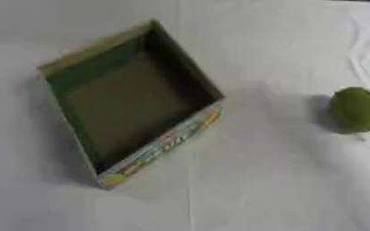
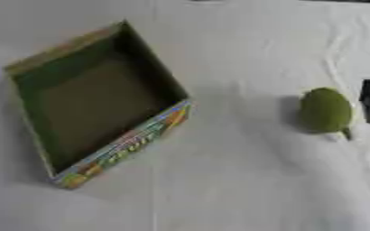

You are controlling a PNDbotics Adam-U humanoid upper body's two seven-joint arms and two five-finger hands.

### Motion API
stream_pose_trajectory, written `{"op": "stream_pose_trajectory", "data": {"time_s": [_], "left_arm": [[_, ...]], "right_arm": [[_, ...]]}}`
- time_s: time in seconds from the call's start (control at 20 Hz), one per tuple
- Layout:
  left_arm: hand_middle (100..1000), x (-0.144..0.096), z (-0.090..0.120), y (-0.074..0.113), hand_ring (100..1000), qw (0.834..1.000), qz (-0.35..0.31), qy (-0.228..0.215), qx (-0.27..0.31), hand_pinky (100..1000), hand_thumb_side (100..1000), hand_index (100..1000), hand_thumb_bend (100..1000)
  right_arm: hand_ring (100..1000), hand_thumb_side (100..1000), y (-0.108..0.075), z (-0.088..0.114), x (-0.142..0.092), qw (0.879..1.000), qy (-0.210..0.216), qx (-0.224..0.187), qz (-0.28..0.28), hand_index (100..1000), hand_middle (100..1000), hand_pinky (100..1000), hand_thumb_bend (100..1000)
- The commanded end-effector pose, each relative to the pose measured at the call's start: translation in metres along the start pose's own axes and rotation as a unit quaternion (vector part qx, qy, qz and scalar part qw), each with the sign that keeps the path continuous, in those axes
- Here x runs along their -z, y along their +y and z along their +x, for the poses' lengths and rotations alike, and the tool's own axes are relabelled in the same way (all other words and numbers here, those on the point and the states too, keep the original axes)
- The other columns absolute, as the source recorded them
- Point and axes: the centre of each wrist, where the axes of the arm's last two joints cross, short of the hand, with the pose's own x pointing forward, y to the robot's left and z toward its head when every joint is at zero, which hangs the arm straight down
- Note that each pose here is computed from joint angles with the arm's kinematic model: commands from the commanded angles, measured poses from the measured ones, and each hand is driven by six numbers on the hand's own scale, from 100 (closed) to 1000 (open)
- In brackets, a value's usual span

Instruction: Pick up objects on the table and place them in the box.

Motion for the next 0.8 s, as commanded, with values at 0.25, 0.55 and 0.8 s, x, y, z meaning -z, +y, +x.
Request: {"op": "stream_pose_trajectory", "data": {"time_s": [0.25,0.55,0.8], "left_arm": [[617,0.0097,0.0031,0.0041,642,1.0,-0.011,-0.02,0.006,620,556,809,100],[617,0.0091,0.0031,0.0043,641,1.0,-0.013,-0.02,0.007,620,556,809,100],[618,0.009,0.0031,0.0043,641,1.0,-0.015,-0.02,0.006,620,556,809,100]], "right_arm": [[870,201,0.0001,0.005,-0.0017,0.997,-0.048,-0.03,0.049,919,863,843,100],[883,198,0.0033,0.0075,-0.0045,0.993,-0.068,-0.043,0.088,929,880,850,100],[888,200,0.0047,0.0088,-0.005,0.989,-0.086,-0.045,0.116,935,887,857,100]]}}
